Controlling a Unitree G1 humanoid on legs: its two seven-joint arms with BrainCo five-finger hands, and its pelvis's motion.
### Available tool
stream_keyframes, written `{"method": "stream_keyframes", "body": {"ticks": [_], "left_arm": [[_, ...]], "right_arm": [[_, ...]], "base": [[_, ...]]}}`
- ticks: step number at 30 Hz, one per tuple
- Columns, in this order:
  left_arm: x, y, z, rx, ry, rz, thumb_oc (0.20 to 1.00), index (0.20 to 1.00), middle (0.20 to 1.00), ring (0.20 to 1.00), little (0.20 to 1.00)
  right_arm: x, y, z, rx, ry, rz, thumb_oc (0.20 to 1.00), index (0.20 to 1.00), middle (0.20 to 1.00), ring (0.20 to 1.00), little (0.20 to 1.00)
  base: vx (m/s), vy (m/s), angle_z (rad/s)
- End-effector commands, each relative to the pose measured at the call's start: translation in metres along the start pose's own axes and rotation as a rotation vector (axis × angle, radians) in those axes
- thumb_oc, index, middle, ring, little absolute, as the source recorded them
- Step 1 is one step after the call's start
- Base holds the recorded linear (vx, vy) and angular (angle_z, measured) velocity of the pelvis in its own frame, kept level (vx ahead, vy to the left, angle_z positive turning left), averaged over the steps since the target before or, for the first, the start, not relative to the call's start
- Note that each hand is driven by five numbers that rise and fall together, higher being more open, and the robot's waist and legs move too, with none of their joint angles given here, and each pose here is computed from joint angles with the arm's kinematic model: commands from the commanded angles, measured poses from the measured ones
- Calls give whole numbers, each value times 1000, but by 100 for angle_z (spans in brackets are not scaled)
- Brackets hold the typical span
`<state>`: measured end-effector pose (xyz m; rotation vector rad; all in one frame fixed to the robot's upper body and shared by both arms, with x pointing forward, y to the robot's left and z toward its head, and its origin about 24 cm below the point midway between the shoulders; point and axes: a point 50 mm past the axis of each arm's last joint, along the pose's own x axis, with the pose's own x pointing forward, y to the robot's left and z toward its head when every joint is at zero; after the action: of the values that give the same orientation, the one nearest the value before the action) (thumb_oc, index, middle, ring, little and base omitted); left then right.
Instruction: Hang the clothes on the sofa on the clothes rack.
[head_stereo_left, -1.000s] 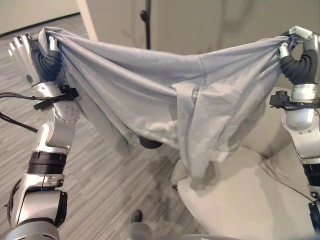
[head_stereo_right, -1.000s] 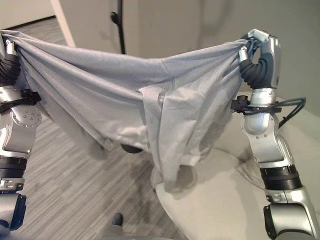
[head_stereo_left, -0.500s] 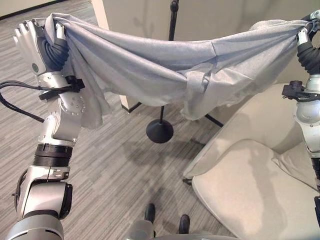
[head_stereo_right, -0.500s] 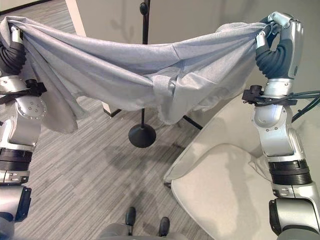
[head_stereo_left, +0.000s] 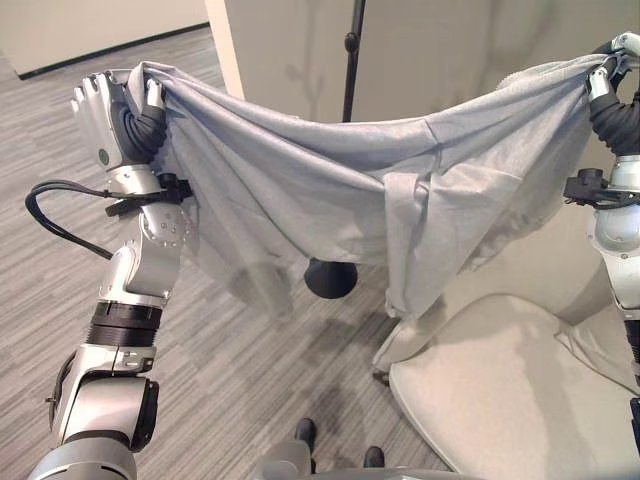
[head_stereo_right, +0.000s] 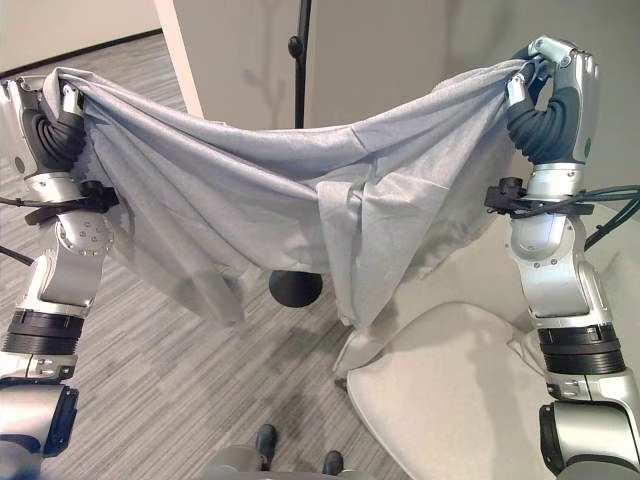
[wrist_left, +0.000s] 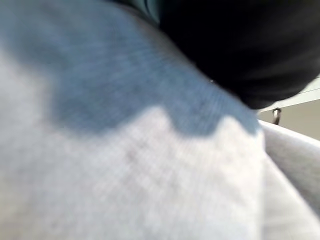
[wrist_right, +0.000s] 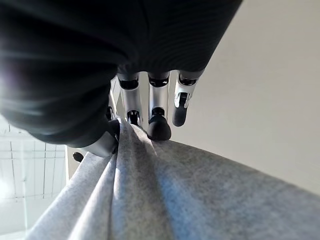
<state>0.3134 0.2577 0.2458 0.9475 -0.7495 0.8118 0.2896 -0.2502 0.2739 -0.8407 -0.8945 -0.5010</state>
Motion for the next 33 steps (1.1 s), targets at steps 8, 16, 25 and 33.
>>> {"method": "stream_keyframes", "body": {"ticks": [8,16,25,33], "left_arm": [[18,12,17,23,-127,62,200,200,200,200,200],[29,17,23,37,-156,88,200,200,200,200,200],[31,18,27,27,-159,89,200,200,200,200,200],[21,18,21,19,-126,84,200,200,200,200,200]], "right_arm": [[6,-14,3,-28,-25,-90,200,200,200,200,200],[15,-7,10,-22,-47,-83,200,200,200,200,200],[20,-12,13,-9,-71,-105,200,200,200,200,200],[17,-20,7,-26,-57,-102,200,200,200,200,200]], "base": [[147,207,-31],[81,150,-18],[79,33,-9],[89,-46,36]]}}
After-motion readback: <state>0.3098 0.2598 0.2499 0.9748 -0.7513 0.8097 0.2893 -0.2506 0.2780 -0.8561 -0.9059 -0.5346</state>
